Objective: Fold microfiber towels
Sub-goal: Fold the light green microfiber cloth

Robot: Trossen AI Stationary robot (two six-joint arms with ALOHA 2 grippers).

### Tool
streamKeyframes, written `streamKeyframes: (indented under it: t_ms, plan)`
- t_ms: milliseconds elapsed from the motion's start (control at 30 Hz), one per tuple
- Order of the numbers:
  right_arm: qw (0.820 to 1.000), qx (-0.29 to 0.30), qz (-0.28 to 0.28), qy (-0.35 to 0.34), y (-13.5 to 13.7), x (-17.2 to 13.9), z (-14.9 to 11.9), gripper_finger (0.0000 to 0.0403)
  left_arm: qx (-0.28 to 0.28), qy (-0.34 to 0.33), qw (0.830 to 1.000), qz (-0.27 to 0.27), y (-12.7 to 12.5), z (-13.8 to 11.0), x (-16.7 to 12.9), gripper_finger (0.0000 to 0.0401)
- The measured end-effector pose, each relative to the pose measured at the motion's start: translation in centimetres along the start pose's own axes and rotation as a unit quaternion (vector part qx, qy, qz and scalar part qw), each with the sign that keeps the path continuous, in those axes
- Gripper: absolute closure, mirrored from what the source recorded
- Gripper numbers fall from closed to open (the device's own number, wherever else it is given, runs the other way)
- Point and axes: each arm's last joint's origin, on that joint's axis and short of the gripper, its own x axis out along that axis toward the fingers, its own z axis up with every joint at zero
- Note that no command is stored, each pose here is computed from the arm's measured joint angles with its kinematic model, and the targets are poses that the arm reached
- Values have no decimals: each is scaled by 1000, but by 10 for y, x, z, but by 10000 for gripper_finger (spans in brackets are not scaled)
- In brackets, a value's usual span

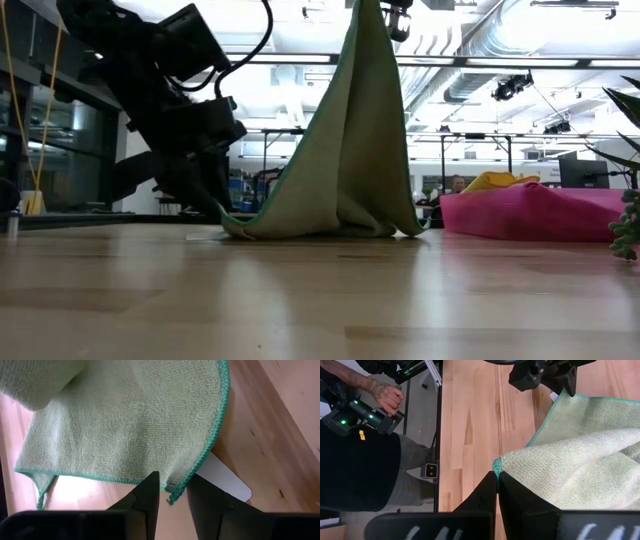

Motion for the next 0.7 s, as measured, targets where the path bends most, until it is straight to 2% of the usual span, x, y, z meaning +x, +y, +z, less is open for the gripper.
streamKeyframes:
  t_ms: [100, 200, 367, 500, 700]
  plan:
    - [1000, 0, 0, 0, 0, 0, 0, 403, 5, 0, 1000, 0, 0, 0, 0, 340]
    - [1000, 0, 0, 0, 0, 0, 0, 403, 3, -3, 1000, -6, 0, 0, 0, 386]
    - [1000, -1, -5, 1, -1, -5, 0, 403, -38, 10, 999, -5, 10, 5, -10, 395]
    - [999, -17, -34, -21, 3, -33, 4, 403, -99, 13, 995, 12, 40, 7, -39, 398]
    - [988, -32, -131, -82, 6, -86, 10, 403, -185, -39, 977, 99, 98, 0, -111, 400]
